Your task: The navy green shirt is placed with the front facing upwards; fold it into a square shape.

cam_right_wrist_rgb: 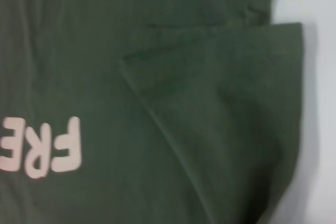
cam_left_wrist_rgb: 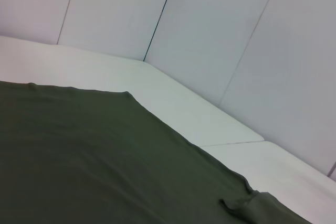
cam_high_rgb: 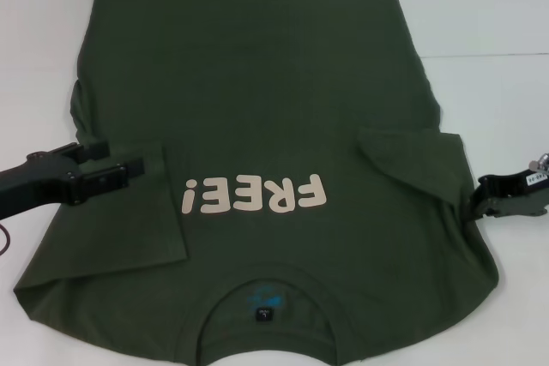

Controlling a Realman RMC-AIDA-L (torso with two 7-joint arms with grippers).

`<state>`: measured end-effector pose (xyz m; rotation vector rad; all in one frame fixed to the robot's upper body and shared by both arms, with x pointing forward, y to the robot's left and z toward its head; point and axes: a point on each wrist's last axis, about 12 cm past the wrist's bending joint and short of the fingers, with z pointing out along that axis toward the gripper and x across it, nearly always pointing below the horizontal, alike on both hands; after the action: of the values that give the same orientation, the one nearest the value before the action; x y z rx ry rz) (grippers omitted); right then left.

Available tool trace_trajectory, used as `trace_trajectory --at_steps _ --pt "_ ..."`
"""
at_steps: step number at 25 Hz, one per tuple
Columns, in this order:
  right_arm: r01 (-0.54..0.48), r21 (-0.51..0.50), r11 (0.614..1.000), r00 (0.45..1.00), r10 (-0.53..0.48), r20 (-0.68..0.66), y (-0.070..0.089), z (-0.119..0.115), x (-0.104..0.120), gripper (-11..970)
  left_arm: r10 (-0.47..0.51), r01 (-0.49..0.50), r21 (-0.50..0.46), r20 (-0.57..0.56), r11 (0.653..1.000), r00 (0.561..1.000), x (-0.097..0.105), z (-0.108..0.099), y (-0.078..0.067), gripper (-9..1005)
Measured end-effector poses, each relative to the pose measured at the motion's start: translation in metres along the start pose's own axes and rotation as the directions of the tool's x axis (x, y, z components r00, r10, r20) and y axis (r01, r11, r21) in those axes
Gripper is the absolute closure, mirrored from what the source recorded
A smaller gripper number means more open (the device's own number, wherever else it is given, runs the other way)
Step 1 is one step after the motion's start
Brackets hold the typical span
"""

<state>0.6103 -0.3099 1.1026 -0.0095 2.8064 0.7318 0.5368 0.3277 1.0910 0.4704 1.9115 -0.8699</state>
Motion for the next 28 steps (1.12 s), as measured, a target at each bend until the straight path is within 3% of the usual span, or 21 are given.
trace_trajectory --at_steps 12,22,28 --pt "0.093 -0.083 0.992 0.995 -0.091 0.032 0.031 0.005 -0.015 951 0.001 -0.001 -0.001 0.003 1.000 1.000 -0.001 0.000 0.000 135" --pt "0.181 -0.096 0.979 0.983 -0.177 0.043 0.046 -0.001 -0.026 952 0.002 -0.002 -0.002 0.003 1.000 1.000 -0.001 0.000 0.001 135" --pt "0.274 -0.118 0.955 0.962 -0.269 0.052 0.067 0.004 -0.033 952 -0.001 0.001 -0.003 0.017 1.000 1.000 -0.002 0.000 0.001 134"
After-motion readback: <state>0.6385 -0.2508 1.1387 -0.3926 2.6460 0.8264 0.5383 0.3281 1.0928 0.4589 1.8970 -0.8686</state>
